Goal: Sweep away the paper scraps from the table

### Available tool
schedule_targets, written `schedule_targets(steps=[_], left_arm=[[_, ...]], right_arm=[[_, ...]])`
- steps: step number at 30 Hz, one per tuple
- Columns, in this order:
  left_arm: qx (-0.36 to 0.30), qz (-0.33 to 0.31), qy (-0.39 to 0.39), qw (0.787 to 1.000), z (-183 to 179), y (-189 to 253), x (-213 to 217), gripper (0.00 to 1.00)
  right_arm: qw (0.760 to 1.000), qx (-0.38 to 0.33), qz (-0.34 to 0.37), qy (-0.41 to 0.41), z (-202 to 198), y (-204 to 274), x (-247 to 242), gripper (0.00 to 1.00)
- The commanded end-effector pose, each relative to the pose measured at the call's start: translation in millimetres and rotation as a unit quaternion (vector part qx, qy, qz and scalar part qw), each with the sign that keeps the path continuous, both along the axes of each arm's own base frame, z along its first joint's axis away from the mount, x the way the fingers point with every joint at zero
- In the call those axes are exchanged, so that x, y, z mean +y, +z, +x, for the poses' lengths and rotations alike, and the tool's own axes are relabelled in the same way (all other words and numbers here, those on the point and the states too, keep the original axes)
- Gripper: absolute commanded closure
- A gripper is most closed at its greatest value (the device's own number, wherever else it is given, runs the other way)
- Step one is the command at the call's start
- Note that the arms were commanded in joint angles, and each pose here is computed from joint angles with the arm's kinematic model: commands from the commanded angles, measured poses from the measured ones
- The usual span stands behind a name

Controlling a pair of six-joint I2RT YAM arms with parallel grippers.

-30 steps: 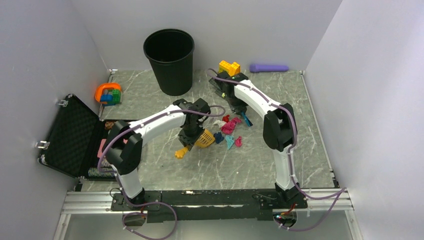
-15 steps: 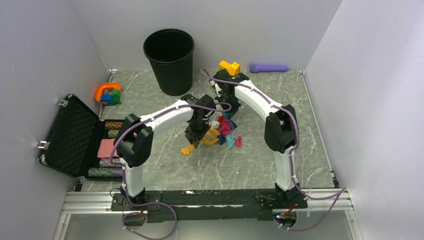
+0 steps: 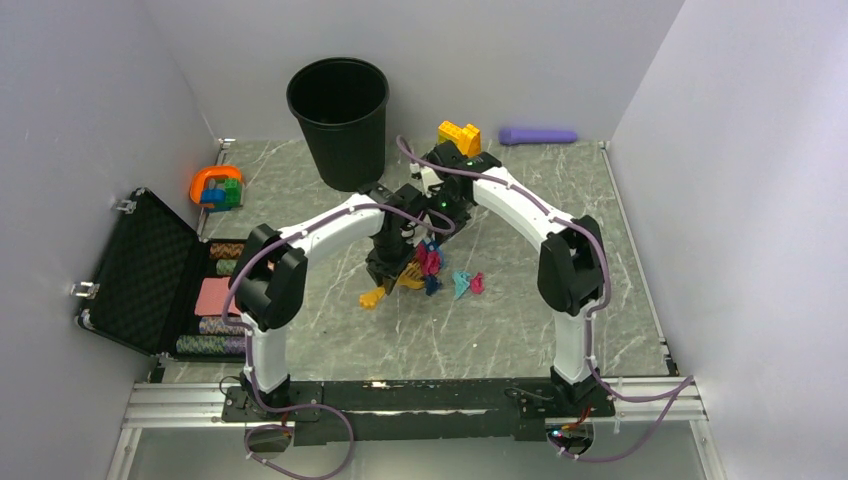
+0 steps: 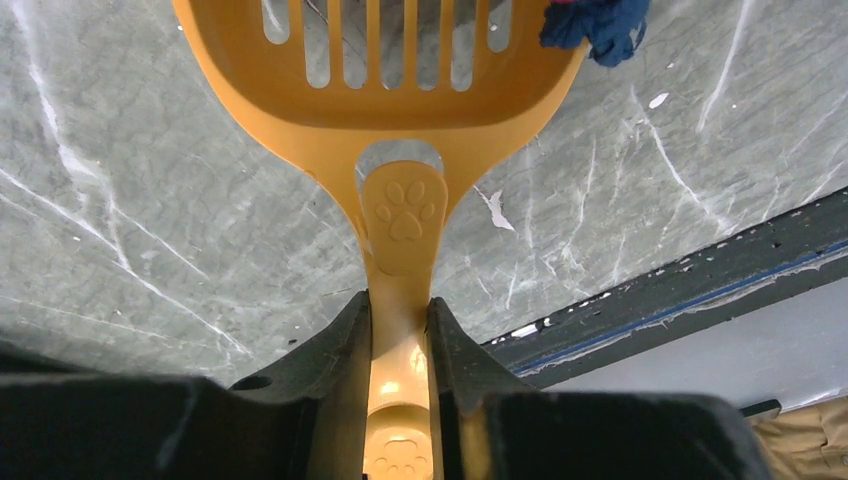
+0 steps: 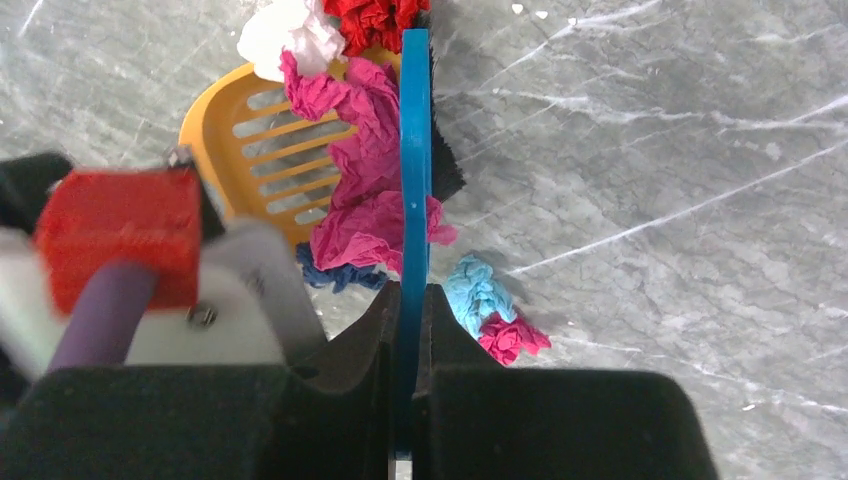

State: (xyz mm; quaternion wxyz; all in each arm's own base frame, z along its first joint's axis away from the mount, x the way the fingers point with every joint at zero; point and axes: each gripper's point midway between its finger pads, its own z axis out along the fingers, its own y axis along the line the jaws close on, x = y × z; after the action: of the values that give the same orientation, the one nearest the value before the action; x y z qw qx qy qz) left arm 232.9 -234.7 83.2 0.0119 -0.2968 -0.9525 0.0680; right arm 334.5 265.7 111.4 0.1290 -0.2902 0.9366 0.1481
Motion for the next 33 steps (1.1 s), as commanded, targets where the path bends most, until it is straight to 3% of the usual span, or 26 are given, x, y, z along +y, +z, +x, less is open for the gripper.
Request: schedule_targets(steps=[1,9,16,33], left_arm=[[-0.049,-0.038,-0.001,0.998,18.1,-9.3,-14.8,1.0],[-0.095,-0.078,0.0,0.992,15.0,-4.8,-16.7,1.0],[-0.142,-0.124,-0.002,0.982,18.9,25.9,-24.9,1.0],[-0.15,-0.154,0.014,0.977,10.1,46.4,-25.5,1.0]], right_arm=[[0.996,-0.022,0.059,0.058,-32.5,45.0,28.1,1.0],[0.998,-0.032,0.047,-0.013,-30.9,46.3,5.9,1.0],[0.998,-0.044,0.013,-0.047,-26.2,49.5,-10.3,1.0],[0.986,-0.101,-0.015,-0.134,-5.3,89.7,-50.1,1.0]])
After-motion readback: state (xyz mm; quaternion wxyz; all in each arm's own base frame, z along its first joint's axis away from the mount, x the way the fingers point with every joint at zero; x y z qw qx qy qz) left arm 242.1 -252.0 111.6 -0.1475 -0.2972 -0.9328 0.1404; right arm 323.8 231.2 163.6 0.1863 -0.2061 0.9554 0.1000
